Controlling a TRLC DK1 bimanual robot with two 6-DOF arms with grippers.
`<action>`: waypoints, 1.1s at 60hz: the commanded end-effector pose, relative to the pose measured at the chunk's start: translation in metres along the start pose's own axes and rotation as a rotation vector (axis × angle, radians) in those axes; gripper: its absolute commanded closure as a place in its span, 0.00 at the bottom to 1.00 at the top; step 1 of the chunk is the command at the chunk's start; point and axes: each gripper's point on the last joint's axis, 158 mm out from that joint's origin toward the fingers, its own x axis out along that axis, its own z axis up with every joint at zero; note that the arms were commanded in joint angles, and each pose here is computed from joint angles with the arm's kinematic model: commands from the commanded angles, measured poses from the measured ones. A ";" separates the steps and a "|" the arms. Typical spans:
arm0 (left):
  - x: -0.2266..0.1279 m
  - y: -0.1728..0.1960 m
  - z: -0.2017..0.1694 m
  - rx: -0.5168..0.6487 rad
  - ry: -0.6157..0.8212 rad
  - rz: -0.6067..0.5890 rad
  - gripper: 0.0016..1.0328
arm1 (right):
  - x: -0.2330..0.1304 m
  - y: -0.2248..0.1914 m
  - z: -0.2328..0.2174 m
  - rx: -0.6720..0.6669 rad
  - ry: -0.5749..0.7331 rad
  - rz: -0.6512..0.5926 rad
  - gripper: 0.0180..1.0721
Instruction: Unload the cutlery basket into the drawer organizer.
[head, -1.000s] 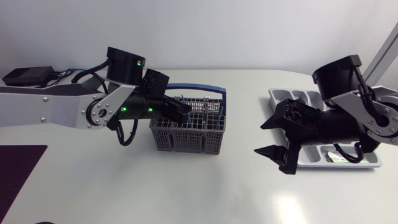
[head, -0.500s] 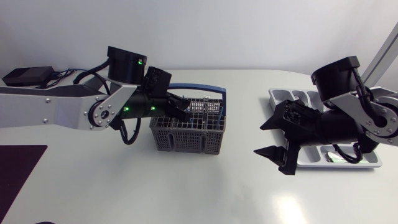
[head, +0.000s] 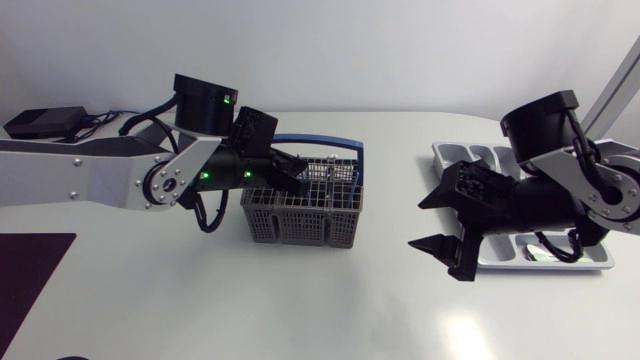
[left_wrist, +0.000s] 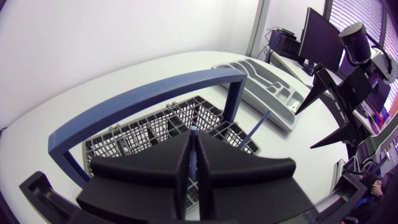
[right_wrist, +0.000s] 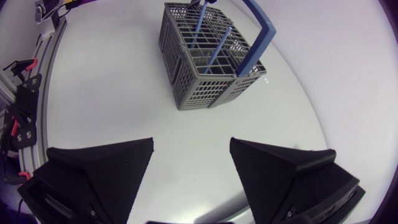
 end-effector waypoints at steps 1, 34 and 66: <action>-0.003 -0.004 0.006 -0.016 -0.015 -0.006 0.97 | 0.006 0.010 -0.010 -0.002 0.024 0.025 0.16; -0.040 -0.015 0.048 0.005 -0.078 -0.011 0.97 | 0.003 0.016 -0.007 -0.023 0.027 0.026 0.16; -0.093 -0.014 0.103 0.038 -0.234 0.017 0.97 | -0.008 0.026 -0.001 -0.050 0.016 0.022 0.16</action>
